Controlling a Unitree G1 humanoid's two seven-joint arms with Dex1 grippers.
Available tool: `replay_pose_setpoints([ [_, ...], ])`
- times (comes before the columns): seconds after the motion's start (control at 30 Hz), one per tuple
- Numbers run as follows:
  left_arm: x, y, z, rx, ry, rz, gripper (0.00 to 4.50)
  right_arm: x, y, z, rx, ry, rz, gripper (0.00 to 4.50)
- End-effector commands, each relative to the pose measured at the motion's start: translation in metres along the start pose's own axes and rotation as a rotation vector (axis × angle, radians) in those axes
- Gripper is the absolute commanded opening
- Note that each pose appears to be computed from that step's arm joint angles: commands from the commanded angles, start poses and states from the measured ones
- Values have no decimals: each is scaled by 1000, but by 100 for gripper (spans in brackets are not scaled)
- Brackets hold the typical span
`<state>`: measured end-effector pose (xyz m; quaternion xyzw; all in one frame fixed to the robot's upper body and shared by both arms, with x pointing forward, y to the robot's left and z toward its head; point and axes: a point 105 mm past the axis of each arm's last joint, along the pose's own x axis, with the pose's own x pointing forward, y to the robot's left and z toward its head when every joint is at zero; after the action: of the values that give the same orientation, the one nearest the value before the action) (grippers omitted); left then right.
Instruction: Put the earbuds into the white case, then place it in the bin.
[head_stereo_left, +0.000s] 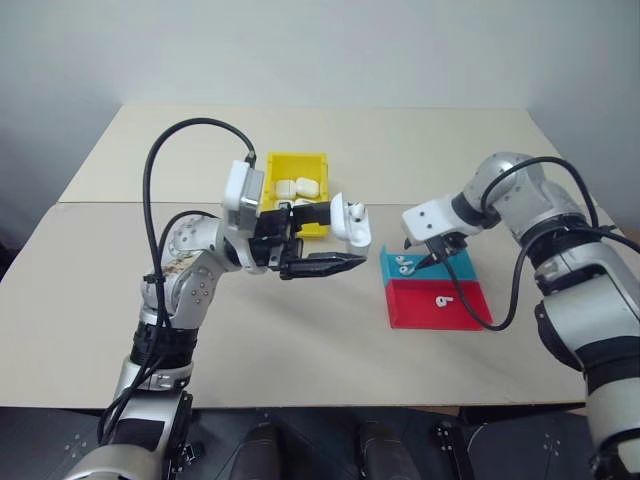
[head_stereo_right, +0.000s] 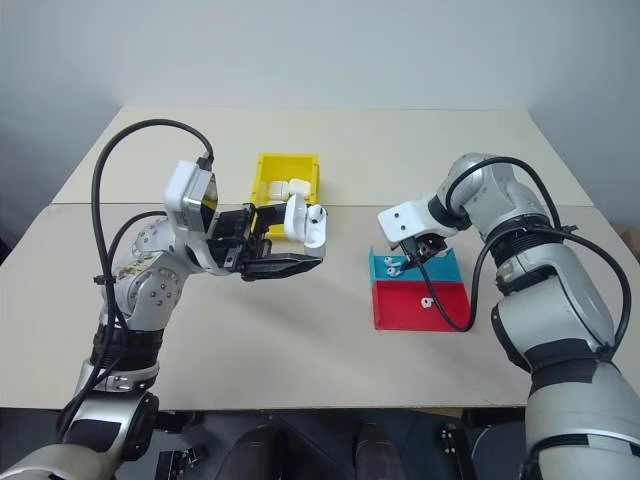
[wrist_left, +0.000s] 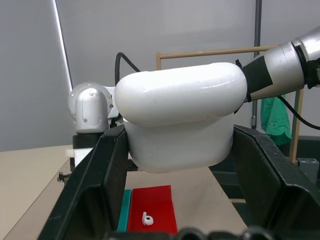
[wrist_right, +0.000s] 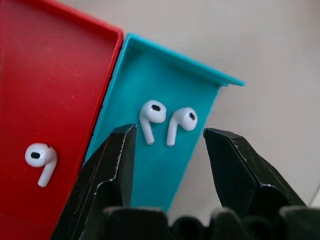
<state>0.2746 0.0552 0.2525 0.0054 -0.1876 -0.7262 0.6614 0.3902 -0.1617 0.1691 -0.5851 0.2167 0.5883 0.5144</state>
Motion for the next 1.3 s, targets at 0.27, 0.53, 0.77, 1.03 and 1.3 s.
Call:
replay_pose_setpoints([
  [0.27,-2,-8,13,49,-1,15,285,7,-1,-3,-45,26,-3,173],
  [0.53,-2,-9,14,54,6,18,285,17,-3,-1,-44,17,-27,173],
  [0.77,-4,-7,14,57,13,27,285,24,-1,2,-42,6,-7,173],
  [1.03,-5,-9,14,61,18,36,285,29,3,3,-44,-3,16,173],
  [1.3,-5,-10,14,63,20,41,285,34,4,3,-21,-11,16,154],
])
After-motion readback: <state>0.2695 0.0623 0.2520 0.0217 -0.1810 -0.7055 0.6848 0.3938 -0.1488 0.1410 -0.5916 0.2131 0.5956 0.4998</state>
